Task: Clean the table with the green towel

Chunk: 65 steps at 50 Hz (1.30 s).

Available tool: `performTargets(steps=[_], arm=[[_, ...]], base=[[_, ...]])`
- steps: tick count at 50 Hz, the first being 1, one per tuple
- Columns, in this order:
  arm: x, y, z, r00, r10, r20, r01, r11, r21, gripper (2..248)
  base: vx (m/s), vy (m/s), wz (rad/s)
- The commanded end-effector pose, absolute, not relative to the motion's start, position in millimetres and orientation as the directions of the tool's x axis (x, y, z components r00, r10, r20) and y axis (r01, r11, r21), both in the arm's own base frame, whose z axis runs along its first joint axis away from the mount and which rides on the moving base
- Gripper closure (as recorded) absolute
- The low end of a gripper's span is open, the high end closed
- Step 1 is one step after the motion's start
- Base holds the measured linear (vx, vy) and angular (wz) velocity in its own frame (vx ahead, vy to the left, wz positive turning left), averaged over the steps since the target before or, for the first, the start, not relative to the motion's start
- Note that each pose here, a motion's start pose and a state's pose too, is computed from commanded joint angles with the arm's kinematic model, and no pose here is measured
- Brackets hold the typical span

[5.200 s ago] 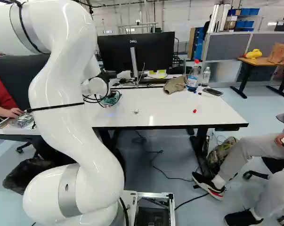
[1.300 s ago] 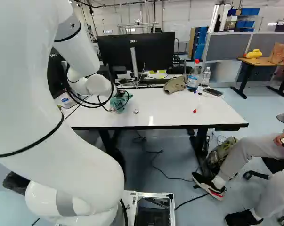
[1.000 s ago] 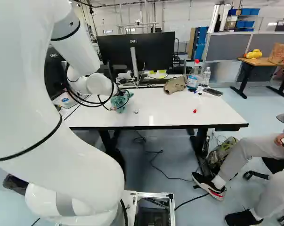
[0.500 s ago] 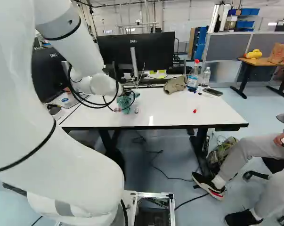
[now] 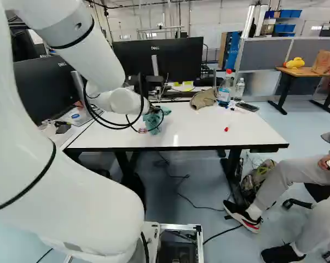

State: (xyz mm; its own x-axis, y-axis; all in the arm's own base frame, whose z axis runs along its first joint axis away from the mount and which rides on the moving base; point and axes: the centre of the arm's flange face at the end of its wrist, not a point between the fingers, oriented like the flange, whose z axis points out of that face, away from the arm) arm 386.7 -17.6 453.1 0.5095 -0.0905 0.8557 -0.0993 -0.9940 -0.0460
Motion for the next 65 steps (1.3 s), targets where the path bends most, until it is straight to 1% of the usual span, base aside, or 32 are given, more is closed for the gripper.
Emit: performTargets(steps=[20, 65], arm=[[385, -17, 451, 0.538, -0.093, 0.838, -0.099, -0.994, -0.046, 225], [377, -16, 440, 0.652, -0.121, 0.748, -0.116, -0.991, -0.059, 225]], base=[[0.0, 0.0, 0.0], [0.0, 0.0, 0.0]])
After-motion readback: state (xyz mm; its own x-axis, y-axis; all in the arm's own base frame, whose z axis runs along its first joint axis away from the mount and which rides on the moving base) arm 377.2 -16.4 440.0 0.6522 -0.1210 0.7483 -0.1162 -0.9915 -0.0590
